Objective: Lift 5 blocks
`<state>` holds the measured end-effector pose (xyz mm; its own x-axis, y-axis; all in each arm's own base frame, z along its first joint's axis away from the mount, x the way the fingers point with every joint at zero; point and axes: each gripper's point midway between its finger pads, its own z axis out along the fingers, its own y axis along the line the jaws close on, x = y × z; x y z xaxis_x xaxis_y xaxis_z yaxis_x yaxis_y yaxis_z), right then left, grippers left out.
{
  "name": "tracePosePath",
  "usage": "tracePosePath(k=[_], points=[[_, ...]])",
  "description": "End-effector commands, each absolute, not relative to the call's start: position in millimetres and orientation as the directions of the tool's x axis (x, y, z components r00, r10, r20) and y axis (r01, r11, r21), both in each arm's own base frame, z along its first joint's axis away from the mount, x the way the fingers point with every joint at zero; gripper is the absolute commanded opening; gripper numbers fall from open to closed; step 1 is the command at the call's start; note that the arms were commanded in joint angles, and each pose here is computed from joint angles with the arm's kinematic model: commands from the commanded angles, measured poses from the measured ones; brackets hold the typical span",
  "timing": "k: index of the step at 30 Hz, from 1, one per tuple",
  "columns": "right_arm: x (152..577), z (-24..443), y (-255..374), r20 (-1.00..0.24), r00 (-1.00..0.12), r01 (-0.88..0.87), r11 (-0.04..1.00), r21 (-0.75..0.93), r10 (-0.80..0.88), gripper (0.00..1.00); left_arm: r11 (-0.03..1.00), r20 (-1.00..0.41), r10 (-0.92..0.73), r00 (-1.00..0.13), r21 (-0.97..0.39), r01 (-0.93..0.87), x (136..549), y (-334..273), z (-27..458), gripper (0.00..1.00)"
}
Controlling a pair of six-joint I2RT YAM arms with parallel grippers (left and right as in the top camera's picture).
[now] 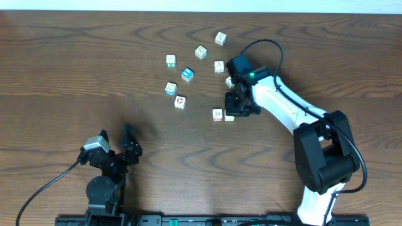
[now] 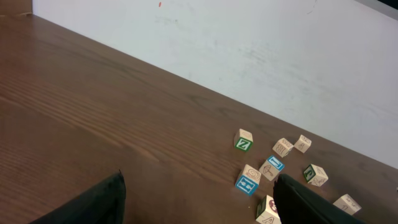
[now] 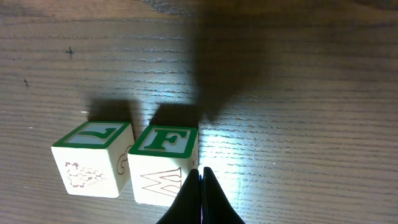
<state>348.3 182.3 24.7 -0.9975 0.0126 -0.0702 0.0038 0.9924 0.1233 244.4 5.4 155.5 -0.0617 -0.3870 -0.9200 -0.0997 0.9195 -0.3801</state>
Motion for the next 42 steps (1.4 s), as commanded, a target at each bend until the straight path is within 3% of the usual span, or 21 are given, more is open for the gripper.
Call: tracePosePath(k=[1, 12, 19, 20, 22, 24, 26, 31, 34, 38, 42], points=[[342.3, 32.0, 195.6, -0.08, -0.997, -0.016, 0.989, 0.147, -0.004, 0.01, 0.924, -0.921, -0.375, -0.108, -0.361, -0.128, 243.4, 7.5, 138.0, 0.77], [343.3, 32.7, 202.9, -0.099, -0.995, -0.042, 0.987, 0.153, -0.027, 0.01, 0.924, -0.921, -0.374, -0.108, -0.361, -0.128, 243.4, 7.5, 138.0, 0.76], [351.9, 31.4, 177.7, -0.14, -0.99, -0.02, 0.999, 0.031, -0.016, 0.01, 0.924, -0.921, -0.375, -0.109, -0.361, -0.128, 243.4, 7.5, 137.9, 0.76], [354.2, 31.5, 172.3, -0.149, -0.989, -0.012, 1.0, 0.01, -0.011, 0.04, 0.924, -0.921, -0.375, -0.109, -0.361, -0.128, 243.4, 7.5, 137.9, 0.77], [359.8, 32.3, 164.9, -0.169, -0.985, -0.019, 1.0, -0.018, -0.022, 0.24, 0.924, -0.921, -0.374, -0.108, -0.361, -0.128, 243.4, 7.5, 138.0, 0.77], [367.4, 33.5, 164.6, -0.191, -0.979, -0.069, 0.998, -0.012, -0.07, 0.5, 0.924, -0.921, -0.374, -0.108, -0.361, -0.128, 243.4, 7.5, 138.0, 0.77], [377.0, 35.6, 167.9, -0.224, -0.966, -0.136, 0.991, 0.001, -0.133, 0.67, 0.924, -0.921, -0.375, -0.108, -0.361, -0.128, 243.4, 7.5, 138.0, 0.76], [404.4, 44.2, 183.0, -0.336, -0.902, -0.306, 0.95, 0.058, -0.27, 0.98, 0.924, -0.921, -0.374, -0.108, -0.361, -0.128, 243.4, 7.5, 138.0, 0.77], [418.5, 49.7, 184.8, -0.393, -0.867, -0.356, 0.933, 0.057, -0.307, 0.99, 0.924, -0.921, -0.375, -0.108, -0.361, -0.128, 243.4, 7.5, 138.0, 0.76], [431.2, 55.8, 187.0, -0.448, -0.82, -0.421, 0.905, 0.054, -0.355, 0.88, 0.924, -0.921, -0.374, -0.108, -0.361, -0.128, 243.4, 7.5, 138.0, 0.76], [443.6, 60.2, 185.3, -0.494, -0.779, -0.462, 0.886, 0.034, -0.387, 0.87, 0.924, -0.921, -0.375, -0.108, -0.361, -0.128, 243.4, 7.5, 138.0, 0.77]])
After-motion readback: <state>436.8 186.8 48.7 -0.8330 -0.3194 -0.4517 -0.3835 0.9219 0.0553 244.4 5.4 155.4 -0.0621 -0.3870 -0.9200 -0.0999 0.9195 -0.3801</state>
